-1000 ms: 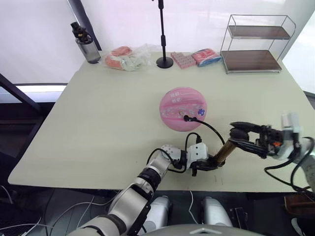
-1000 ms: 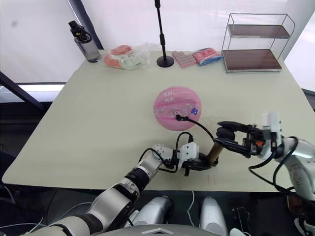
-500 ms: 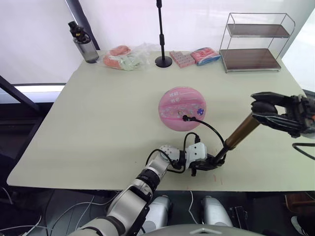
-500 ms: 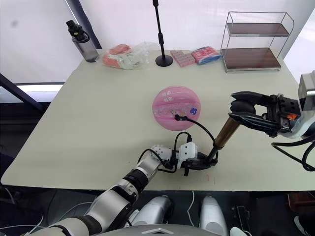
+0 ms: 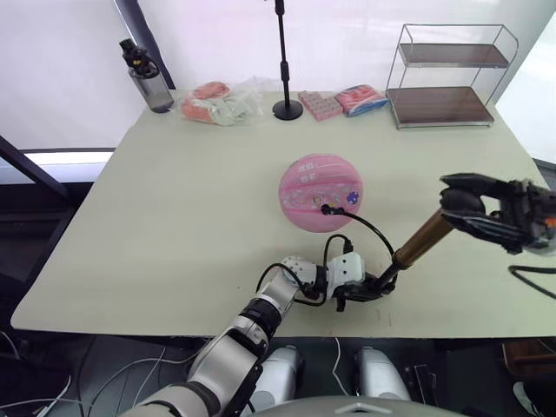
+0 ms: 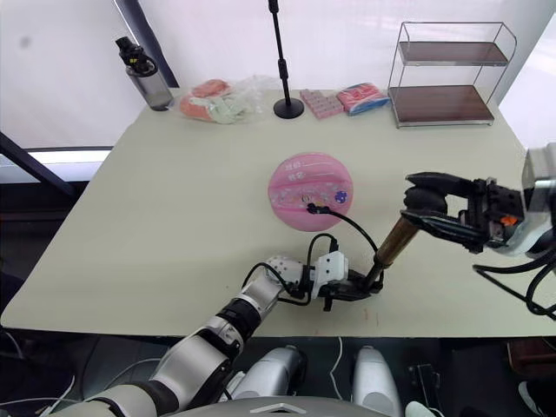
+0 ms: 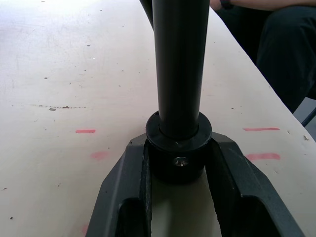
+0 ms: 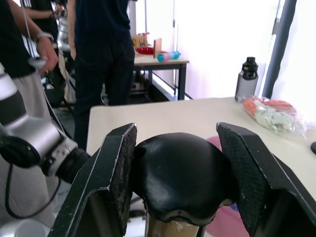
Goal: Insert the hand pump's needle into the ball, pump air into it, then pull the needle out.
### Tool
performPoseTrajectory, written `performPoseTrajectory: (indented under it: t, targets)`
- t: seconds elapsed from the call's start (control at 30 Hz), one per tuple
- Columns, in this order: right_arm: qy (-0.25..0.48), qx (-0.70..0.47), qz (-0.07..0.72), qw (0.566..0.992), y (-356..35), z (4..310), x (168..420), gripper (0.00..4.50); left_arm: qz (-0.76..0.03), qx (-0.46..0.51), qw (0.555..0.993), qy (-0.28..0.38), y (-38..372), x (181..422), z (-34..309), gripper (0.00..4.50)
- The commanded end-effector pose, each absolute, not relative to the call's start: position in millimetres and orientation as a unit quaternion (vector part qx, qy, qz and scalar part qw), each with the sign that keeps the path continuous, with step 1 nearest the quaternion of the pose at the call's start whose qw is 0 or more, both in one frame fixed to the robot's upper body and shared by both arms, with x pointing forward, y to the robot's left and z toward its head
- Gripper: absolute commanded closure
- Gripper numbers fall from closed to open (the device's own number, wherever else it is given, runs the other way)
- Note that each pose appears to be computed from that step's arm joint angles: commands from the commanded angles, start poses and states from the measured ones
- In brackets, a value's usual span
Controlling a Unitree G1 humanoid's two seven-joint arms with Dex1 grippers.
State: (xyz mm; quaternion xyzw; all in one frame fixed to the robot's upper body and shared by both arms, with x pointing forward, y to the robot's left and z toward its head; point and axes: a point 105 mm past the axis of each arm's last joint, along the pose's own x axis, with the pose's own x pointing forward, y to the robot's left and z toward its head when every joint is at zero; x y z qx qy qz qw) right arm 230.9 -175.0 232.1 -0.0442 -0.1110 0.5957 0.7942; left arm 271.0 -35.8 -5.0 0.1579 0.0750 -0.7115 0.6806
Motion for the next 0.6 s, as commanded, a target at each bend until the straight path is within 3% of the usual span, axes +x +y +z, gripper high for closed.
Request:
performPoseTrajectory:
  t: [0.03, 0.3, 0.6]
  targets:
    - [-0.077, -0.06, 0.586, 0.804, -174.2, 208.3, 235.1, 2.4, -0.721, 0.161, 0.66, 0.135, -23.2, 254.3, -33.6, 3.41]
    - [-0.053, -0.042, 0.578, 0.813, -168.2, 158.6, 236.0, 2.4, -0.719, 0.166, 0.661, 0.135, -21.5, 255.8, -33.4, 3.41]
    - [-0.04, -0.041, 0.571, 0.819, -166.0, 123.9, 246.7, 2.4, -0.715, 0.159, 0.667, 0.139, -17.4, 260.8, -30.4, 3.41]
